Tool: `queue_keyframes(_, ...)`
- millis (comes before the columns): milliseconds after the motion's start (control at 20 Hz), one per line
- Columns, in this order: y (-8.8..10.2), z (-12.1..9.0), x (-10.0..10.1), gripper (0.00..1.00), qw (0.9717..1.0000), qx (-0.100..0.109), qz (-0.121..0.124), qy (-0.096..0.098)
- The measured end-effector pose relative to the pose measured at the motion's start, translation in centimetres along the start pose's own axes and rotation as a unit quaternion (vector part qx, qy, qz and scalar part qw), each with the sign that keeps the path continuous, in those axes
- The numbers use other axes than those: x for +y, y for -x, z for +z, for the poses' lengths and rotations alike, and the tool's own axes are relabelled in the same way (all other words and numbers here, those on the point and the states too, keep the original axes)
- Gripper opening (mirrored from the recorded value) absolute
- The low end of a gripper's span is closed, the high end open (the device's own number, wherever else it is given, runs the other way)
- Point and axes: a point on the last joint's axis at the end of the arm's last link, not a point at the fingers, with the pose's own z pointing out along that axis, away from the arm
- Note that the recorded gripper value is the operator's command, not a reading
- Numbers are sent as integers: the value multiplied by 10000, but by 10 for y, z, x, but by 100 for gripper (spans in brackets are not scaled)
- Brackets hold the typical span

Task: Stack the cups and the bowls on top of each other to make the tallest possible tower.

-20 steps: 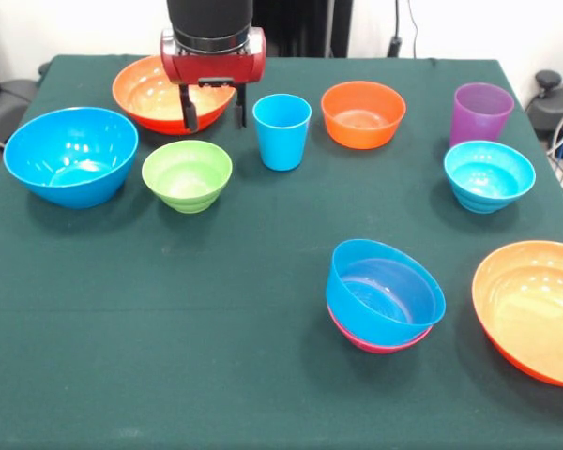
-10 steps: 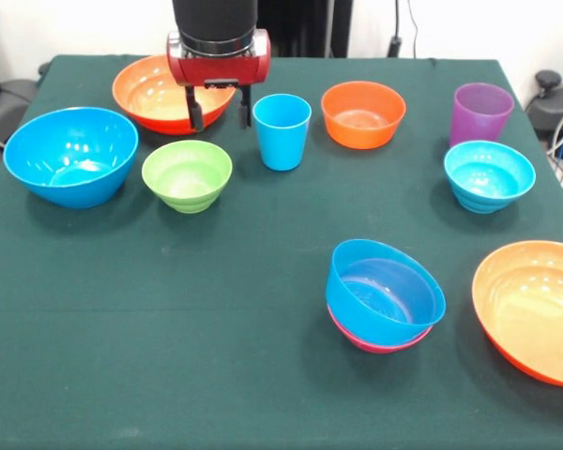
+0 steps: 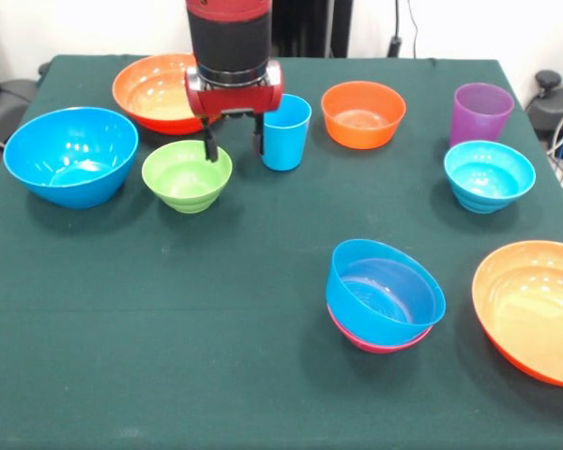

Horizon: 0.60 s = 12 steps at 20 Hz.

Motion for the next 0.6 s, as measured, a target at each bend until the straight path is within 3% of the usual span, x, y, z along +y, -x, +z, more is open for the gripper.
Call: queue_keyframes(600,-1,24,13,100,9994,-279,-69,174)
